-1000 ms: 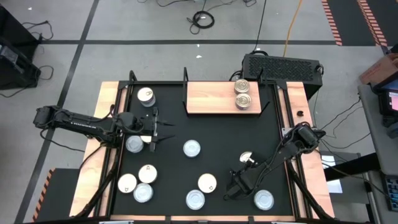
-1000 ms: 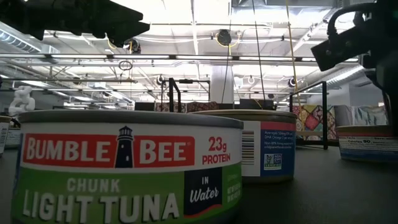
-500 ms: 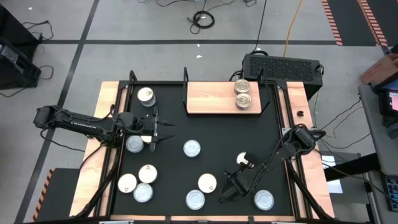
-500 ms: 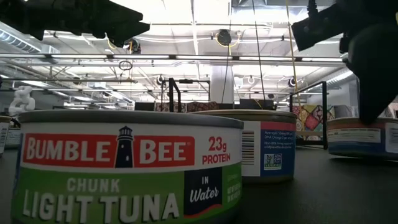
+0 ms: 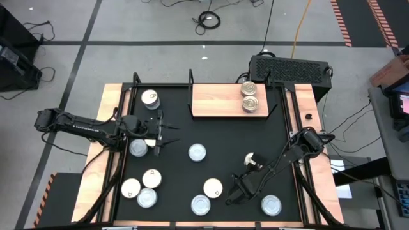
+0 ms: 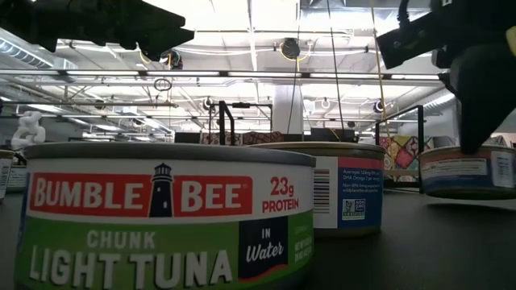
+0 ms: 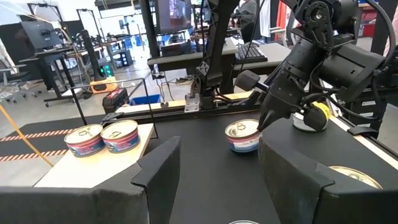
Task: Stack canned seafood by type on shelf
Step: Put the blue pink tuna can the shelf
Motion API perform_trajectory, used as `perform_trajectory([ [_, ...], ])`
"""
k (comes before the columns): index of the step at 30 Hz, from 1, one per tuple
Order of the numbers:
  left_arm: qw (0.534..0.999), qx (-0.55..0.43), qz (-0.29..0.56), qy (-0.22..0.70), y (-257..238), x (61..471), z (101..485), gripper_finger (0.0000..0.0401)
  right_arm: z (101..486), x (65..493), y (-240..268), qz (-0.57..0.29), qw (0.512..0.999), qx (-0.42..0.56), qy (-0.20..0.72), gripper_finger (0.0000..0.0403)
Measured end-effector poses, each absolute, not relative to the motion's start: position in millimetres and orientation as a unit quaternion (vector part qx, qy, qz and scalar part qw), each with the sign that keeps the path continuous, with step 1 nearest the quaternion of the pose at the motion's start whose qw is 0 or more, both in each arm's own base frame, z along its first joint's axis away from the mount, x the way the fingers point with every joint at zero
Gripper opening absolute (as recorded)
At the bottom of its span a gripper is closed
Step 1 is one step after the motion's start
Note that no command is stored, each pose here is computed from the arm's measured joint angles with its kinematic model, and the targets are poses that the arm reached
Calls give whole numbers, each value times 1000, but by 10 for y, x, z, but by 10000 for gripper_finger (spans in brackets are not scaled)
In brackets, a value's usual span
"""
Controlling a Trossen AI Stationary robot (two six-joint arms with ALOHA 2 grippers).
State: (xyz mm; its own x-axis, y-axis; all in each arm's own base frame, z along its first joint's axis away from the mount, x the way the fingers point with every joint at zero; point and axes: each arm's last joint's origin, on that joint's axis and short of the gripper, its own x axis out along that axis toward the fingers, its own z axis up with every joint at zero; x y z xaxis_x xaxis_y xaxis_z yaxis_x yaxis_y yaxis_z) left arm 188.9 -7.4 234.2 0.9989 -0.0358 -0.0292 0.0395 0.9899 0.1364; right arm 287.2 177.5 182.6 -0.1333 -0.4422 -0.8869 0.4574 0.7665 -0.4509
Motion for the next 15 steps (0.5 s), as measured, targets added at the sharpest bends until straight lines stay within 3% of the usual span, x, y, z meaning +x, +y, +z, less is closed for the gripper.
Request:
perform_trajectory([
  [15, 997, 69, -19, 16, -74, 1888, 2336, 216, 1825, 3040, 1555, -330, 673, -18, 662, 0],
])
